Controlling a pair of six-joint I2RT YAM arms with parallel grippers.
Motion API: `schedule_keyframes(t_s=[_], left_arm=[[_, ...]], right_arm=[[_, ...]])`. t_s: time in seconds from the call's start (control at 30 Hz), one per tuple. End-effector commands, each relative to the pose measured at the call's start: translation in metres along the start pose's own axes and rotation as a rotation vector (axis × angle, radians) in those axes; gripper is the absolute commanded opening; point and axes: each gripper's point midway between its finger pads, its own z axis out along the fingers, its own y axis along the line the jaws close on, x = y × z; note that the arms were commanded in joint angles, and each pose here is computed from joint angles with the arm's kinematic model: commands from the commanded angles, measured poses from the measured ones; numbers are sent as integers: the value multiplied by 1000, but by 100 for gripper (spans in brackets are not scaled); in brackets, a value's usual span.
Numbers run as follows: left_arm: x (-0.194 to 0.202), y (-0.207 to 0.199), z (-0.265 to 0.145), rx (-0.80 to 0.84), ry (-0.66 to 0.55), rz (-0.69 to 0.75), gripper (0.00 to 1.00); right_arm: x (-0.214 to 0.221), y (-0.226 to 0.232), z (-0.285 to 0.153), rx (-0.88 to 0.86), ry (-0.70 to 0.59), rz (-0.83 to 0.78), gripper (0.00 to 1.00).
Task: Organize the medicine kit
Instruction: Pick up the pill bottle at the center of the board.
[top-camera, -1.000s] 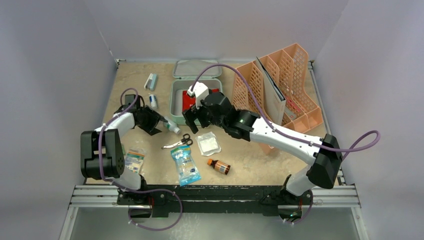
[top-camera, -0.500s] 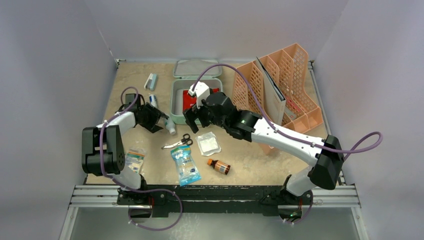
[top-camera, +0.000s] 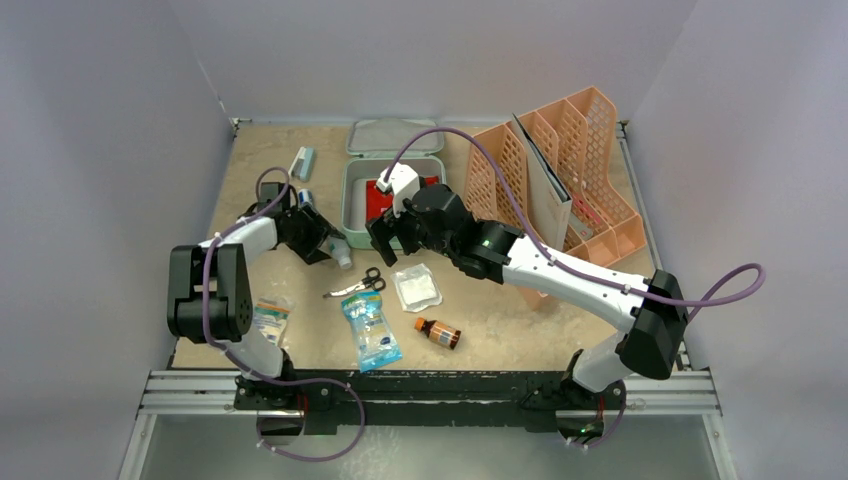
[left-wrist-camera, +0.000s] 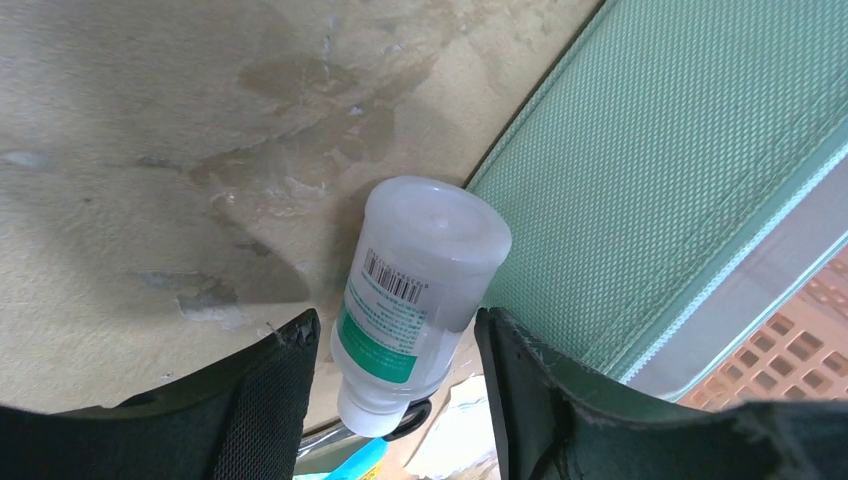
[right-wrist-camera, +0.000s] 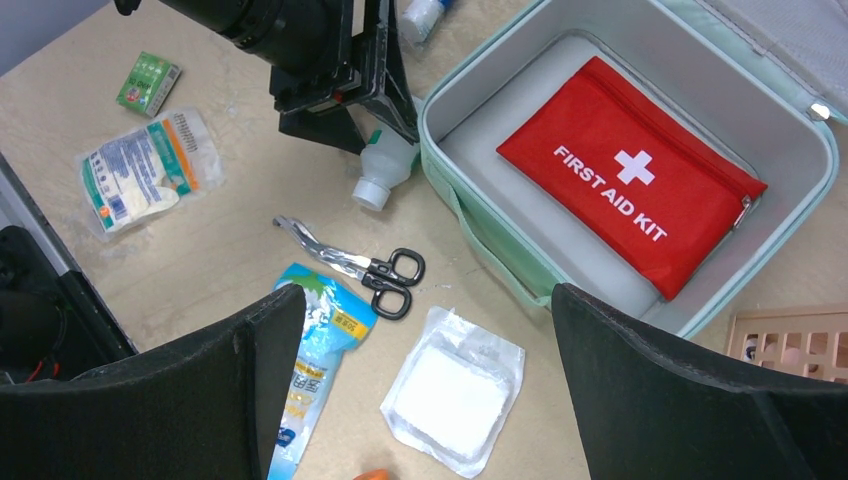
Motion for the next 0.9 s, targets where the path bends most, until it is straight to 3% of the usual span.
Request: schedule_keyframes(t_s=[0.0,0.4,0.6,0.7,0.87], left_arm=[[0,-13,-3,20,-4,64,58],[-3,35,-7,-198,-58,69,52],[-2,34,-4,-186,-57,46,47],[-2,30,-5,-173,-62,35,39],[-9,12,-31,-130,-117,71,32]], right_arm=[[-19,3,-9,-17,-55,-5,95],[-25,7,-4,-36,-62,-5,95],[-23,6,-5,-36,-67,-4,95],[-21,6,-6,-31,-58,-5,95],[-19,7,-8,-40,-49,5,95]])
